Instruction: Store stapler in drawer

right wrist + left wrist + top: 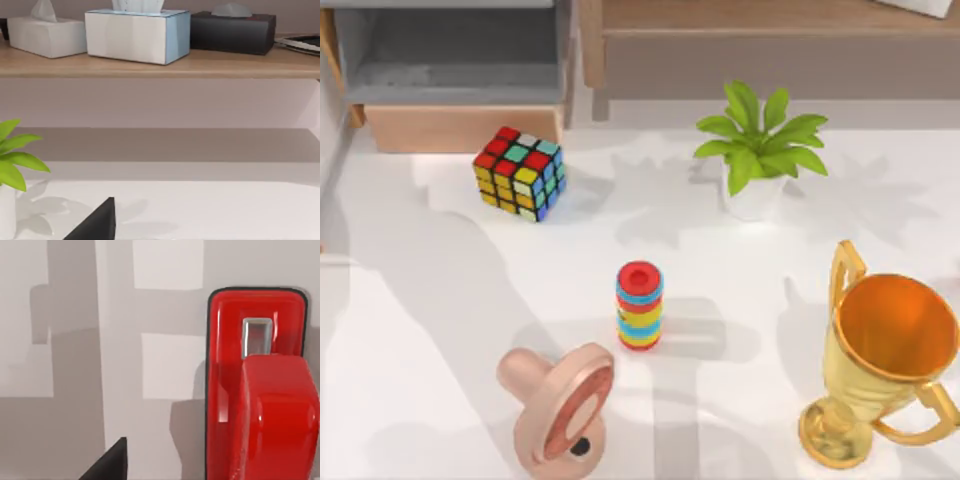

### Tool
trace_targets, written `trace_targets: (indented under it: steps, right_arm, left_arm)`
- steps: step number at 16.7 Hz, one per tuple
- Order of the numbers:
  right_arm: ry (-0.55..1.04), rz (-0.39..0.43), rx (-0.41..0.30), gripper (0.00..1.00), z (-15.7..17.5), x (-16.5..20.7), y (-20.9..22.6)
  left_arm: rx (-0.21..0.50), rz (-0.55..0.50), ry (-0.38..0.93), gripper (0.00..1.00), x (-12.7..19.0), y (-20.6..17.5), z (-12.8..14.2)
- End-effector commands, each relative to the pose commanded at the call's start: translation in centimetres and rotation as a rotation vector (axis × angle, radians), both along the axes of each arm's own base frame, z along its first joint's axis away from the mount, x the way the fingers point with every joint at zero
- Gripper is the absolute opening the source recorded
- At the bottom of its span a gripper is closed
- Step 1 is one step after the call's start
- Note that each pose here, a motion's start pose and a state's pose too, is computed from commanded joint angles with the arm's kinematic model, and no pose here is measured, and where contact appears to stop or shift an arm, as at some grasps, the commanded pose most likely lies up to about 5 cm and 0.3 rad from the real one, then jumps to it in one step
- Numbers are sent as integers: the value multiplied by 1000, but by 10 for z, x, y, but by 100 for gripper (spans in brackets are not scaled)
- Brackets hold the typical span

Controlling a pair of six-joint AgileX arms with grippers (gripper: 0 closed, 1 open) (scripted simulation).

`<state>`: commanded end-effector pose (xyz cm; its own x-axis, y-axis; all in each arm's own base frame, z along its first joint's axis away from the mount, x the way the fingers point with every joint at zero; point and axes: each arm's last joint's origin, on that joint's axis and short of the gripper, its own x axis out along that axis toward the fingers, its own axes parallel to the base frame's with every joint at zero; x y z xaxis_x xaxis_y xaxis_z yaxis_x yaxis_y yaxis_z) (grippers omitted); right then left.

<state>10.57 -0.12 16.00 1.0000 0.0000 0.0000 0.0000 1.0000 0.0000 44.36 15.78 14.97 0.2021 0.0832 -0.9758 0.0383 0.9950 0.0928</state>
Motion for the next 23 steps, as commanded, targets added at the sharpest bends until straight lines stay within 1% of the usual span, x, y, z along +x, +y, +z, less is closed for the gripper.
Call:
trace_targets:
  steps: [5, 7, 8, 10, 13, 15, 17, 18, 20, 23]
  right_arm:
    - [0, 0, 0, 100, 0, 0, 0]
    - [0, 0, 0, 100, 0, 0, 0]
    - [0, 0, 0, 100, 0, 0, 0]
    - [0, 0, 0, 100, 0, 0, 0]
    - [0, 0, 0, 100, 0, 0, 0]
    - [0, 0, 0, 100, 0, 0, 0]
    - [0, 0, 0, 100, 0, 0, 0]
    - [0, 0, 0, 100, 0, 0, 0]
    - [0, 0, 0, 100, 0, 0, 0]
    - [0, 0, 0, 100, 0, 0, 0]
  left_arm:
    - [0, 3, -1, 100, 0, 1, 0]
    - [4, 0, -46, 100, 0, 4, 9]
    - [7, -7, -92, 100, 0, 6, 17]
    - [20, -33, -224, 100, -1, 11, 42]
    - [77, -79, -475, 100, -13, 32, 81]
    - [152, -106, -632, 100, -29, 57, 98]
    - [259, -130, -754, 100, -54, 89, 103]
    - [321, -145, -798, 100, -69, 105, 100]
    - [452, -182, -854, 100, -103, 133, 86]
    - [627, -269, -862, 100, -151, 154, 43]
